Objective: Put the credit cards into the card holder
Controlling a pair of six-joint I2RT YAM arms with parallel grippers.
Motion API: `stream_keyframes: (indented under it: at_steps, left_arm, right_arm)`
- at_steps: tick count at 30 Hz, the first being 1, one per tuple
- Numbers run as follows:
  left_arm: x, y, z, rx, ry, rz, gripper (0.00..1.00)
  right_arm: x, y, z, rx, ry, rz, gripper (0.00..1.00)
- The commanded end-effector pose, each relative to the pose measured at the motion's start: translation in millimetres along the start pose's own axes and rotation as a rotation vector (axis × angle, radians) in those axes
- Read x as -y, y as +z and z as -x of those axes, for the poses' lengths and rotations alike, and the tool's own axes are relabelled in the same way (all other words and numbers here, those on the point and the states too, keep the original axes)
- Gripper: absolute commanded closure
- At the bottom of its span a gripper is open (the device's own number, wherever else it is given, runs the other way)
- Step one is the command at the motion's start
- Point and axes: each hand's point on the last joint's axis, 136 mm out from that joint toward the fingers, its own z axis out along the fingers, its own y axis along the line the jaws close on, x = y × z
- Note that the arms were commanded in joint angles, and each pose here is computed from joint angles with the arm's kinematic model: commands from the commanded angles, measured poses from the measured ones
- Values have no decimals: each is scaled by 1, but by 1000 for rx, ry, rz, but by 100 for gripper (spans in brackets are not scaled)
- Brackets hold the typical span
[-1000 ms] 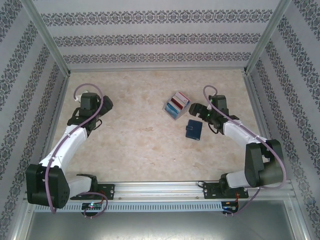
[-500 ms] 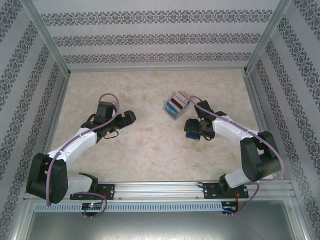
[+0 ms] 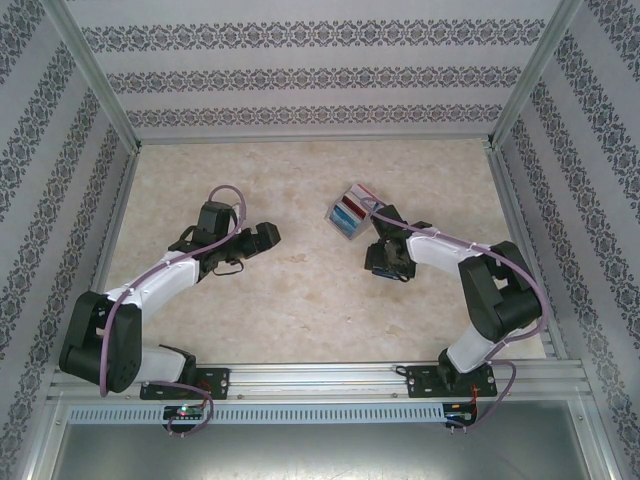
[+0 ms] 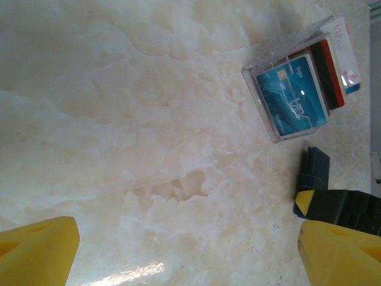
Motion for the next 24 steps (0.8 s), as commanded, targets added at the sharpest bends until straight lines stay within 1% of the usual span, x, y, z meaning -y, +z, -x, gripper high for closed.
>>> stream_keyframes:
  at_steps: [1,2,6,10,12,15,17,21,23,24]
  left_arm:
    - [17,8,-5,-42,43,-84,6]
    - [19,10,-7,-53,41,-96,6]
    - [22,17,-12,-86,24,-132,6]
    - [28,18,-13,-91,30,-161,5]
    - [31,18,-14,-102,26,-174,5]
    - [42,17,-15,-117,13,-236,4]
    - [47,20,-16,-139,6,-269,4]
    - [54,25,-19,-194,-27,-313,4]
    - [55,28,-22,-216,-43,-320,5]
    - [51,30,-24,-232,-58,-302,7]
  right_arm:
    - [1,7,-12,-32,1,22,31]
    - [0,6,-12,-23,-12,31,33]
    - [-11,-1,-10,-18,-66,99,33]
    - [-38,-11,-18,-10,-136,269,34]
    - [-56,-17,-25,-18,-193,375,36]
    - [-89,-31,-44,-34,-316,522,37]
    - [-108,-38,-56,-20,-414,585,36]
    - [-142,-56,-72,1,-539,703,36]
    - [-154,-61,-78,28,-607,730,36]
    - [-158,-63,-79,35,-629,734,36]
